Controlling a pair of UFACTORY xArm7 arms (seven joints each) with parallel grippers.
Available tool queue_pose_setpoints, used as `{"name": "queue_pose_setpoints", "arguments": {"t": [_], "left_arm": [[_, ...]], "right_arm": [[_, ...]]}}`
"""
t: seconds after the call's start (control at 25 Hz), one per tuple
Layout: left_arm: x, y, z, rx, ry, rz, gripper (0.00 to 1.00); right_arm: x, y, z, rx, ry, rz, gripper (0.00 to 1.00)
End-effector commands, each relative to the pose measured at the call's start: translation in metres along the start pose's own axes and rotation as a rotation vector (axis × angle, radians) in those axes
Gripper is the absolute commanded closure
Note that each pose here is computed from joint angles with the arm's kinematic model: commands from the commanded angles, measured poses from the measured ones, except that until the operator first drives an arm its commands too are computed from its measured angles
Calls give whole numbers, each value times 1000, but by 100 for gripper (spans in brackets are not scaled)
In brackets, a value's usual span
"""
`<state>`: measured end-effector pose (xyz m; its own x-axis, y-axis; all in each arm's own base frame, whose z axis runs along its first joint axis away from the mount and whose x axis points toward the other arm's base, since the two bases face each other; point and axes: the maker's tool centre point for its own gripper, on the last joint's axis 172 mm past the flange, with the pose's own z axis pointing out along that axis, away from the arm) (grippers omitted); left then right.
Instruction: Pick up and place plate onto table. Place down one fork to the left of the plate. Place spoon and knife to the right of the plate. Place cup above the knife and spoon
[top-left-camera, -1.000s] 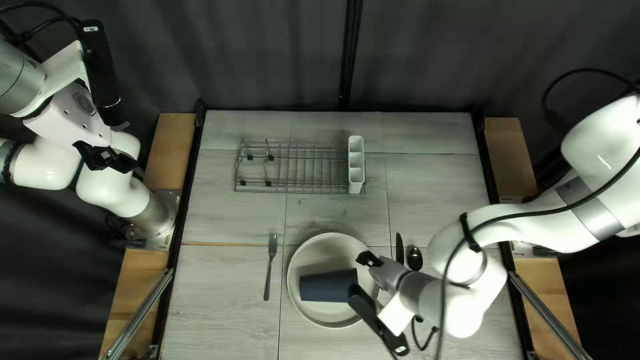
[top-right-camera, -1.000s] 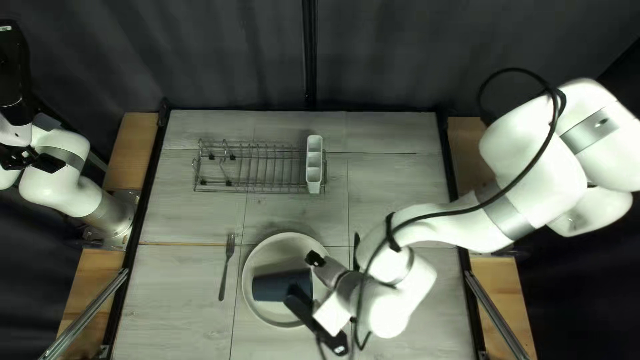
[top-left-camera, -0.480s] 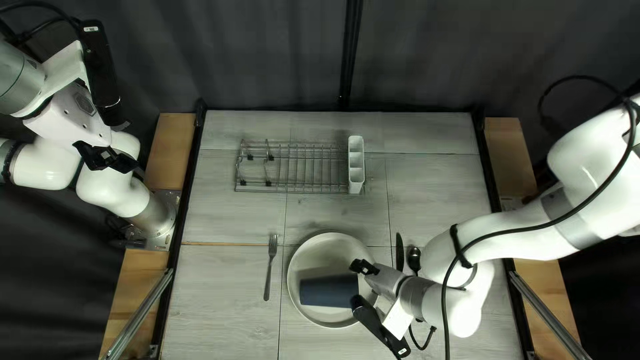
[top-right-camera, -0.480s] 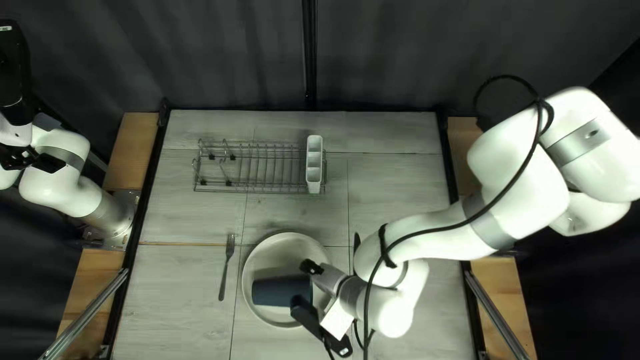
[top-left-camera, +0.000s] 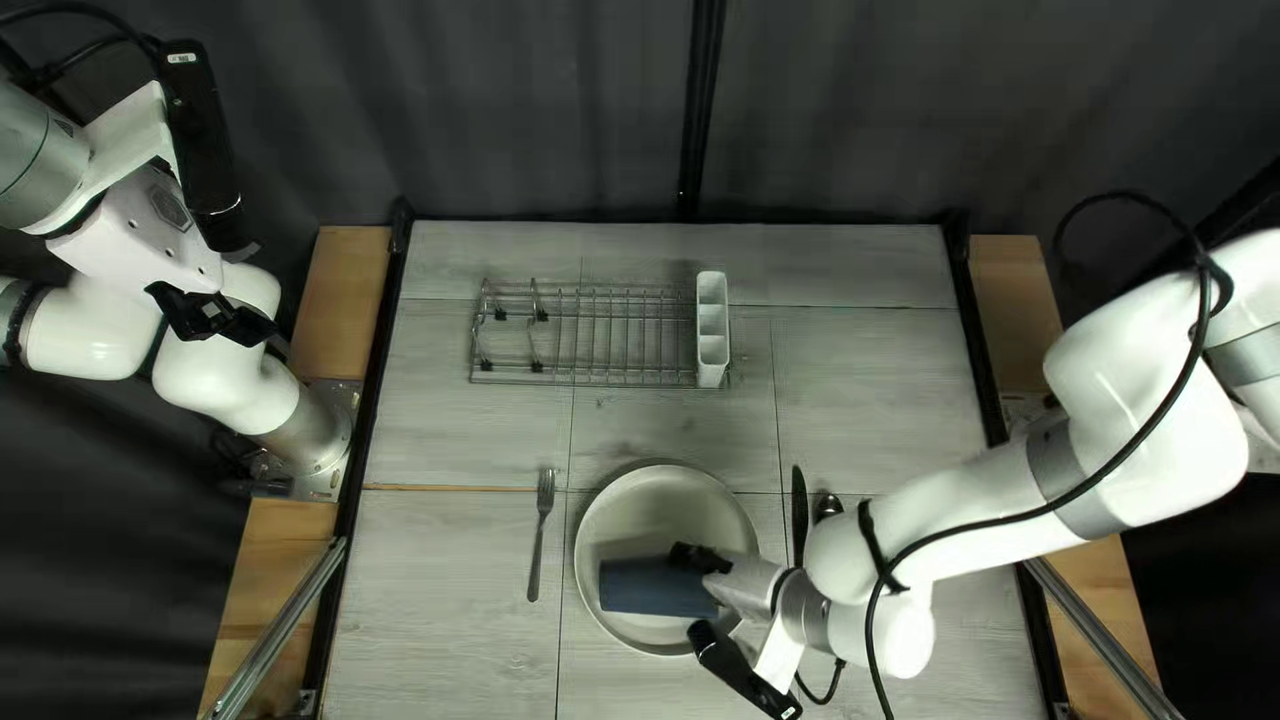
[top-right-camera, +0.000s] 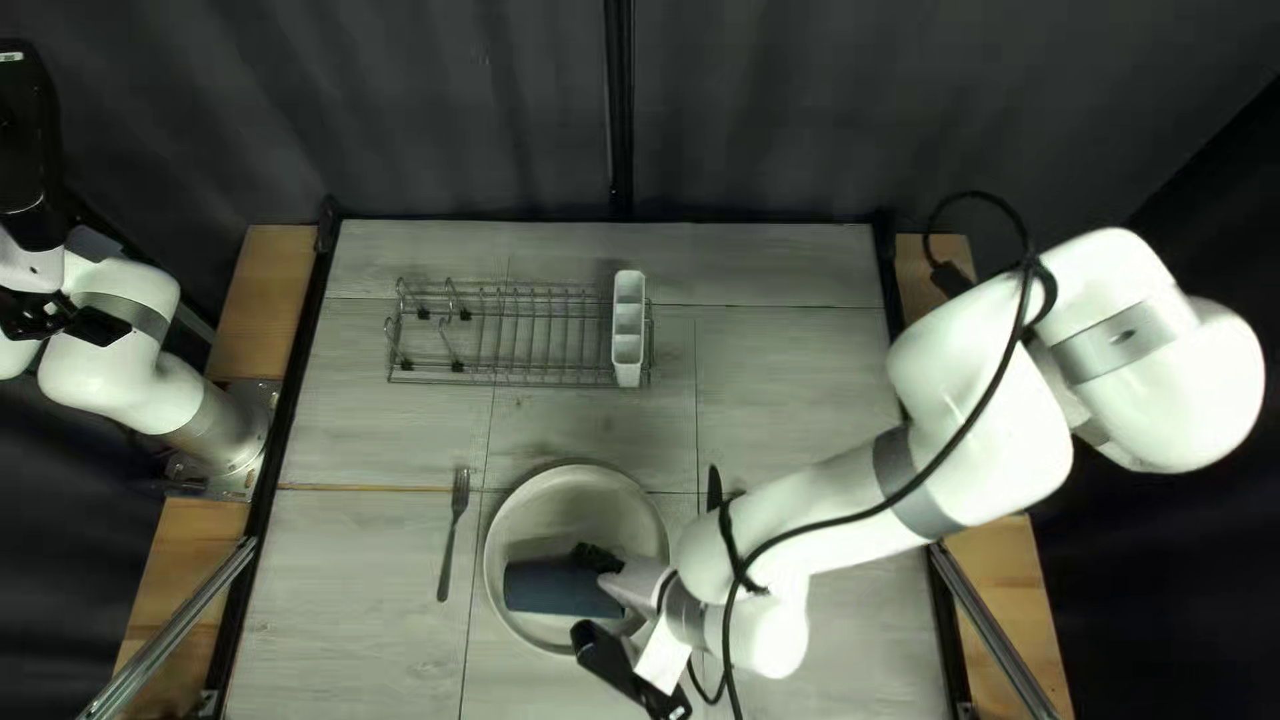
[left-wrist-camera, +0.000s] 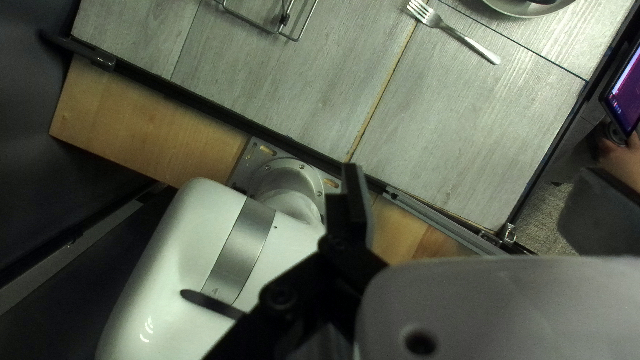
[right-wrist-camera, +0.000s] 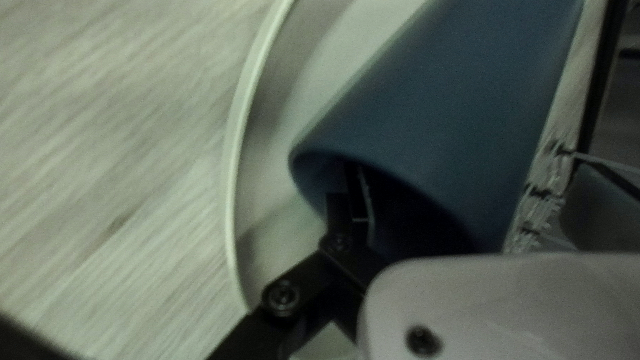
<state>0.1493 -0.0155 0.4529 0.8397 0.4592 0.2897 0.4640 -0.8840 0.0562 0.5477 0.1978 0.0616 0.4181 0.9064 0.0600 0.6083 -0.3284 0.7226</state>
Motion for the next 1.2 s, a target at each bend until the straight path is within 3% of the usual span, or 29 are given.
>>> {"name": "queue_pose_setpoints", "arguments": {"t": [0.04, 0.24, 0.4, 0.52, 0.64, 0.84, 0.88, 1.2], "left_arm": [[0, 0, 0, 0, 0, 0, 0], [0, 0, 0, 0, 0, 0, 0], [0, 0, 0, 0, 0, 0, 0], [0, 0, 0, 0, 0, 0, 0], [0, 0, 0, 0, 0, 0, 0], [0, 0, 0, 0, 0, 0, 0], [0, 0, 0, 0, 0, 0, 0], [0, 0, 0, 0, 0, 0, 0]], "right_arm": [[3, 9, 3, -50, 12, -16, 100], [4, 34, -20, -120, 6, -28, 100], [2, 68, -58, -182, 8, -34, 100], [-5, 87, -83, -188, -20, -35, 100], [-16, 108, -111, -141, -68, -30, 100], [-55, 136, -152, 66, -187, 5, 100], [-67, 143, -155, 139, -215, 15, 100], [-142, 143, -149, 545, -317, 21, 100]]}}
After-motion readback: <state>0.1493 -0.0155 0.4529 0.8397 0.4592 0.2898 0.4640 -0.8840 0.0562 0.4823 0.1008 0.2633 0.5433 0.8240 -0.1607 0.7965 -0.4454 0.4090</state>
